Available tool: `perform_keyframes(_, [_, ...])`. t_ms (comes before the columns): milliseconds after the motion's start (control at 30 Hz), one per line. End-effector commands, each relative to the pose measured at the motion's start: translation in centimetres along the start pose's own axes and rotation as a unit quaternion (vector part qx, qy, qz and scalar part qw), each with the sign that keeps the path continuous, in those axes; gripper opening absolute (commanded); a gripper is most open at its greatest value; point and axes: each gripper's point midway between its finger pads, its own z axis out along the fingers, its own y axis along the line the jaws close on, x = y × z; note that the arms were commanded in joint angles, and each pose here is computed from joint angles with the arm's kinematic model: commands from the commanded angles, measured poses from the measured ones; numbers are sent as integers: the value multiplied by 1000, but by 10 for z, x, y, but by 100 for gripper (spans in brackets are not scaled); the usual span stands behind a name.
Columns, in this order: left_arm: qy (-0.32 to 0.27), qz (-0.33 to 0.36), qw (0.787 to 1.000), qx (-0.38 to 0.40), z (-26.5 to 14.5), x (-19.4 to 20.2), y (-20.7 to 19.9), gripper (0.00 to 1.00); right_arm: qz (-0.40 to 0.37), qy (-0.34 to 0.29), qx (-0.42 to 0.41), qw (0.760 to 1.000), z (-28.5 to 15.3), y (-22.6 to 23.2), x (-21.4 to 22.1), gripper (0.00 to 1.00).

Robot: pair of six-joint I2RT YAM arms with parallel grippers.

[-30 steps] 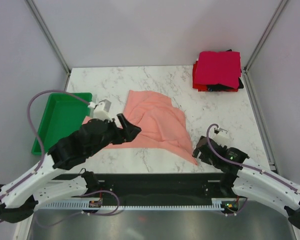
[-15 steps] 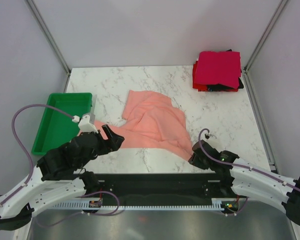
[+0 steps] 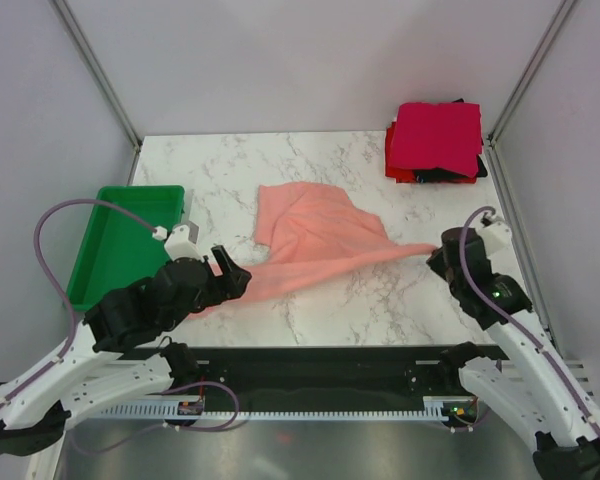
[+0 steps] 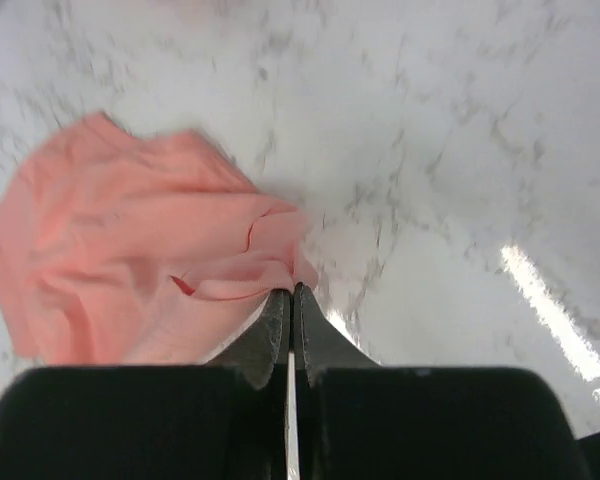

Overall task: Fold and stack the t-shirts
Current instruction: Flatten the tshirt out

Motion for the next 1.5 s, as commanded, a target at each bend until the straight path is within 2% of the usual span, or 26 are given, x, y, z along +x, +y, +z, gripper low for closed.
perform_keyframes(0, [-20,-1,1000,-23,-2,-12,4,86,-16,-70,89,994,-12,-42,-51,0])
perform_keyframes(233, [7,12,996,-85,30,8,16,87,2,-44,103,994,-4,-55,-33,0])
perform_keyframes(333, [39,11,995,-95,53,23,18,84,23,-11,68,997,3,-42,-17,0])
perform_keyframes(500, [125,-10,985,-118,99,59,42,78,21,48,31,998,19,-30,15,0])
perform_keyframes(667, [137,-8,983,-120,135,63,58,73,16,91,0,996,30,-26,43,0])
perform_keyframes(800, [181,-32,975,-124,160,81,72,69,14,104,-5,994,34,-28,53,0])
perform_keyframes(867, [206,-36,971,-115,167,94,73,70,10,105,-4,994,36,-29,54,0])
perform_keyframes(933, [211,-42,972,-91,173,100,67,77,2,108,2,994,38,-31,56,0])
perform_keyframes(1100, [227,-43,968,-99,181,113,73,80,0,109,-1,994,40,-30,58,0])
perform_keyframes(1233, [225,-54,967,-107,186,116,78,74,0,111,-3,994,40,-29,58,0])
perform_keyframes(1367, [220,-61,968,-102,192,112,77,57,-2,114,-6,993,39,-29,60,0])
perform_keyframes(1467, [211,-57,971,-102,197,102,74,56,-3,117,-12,993,37,-28,60,0])
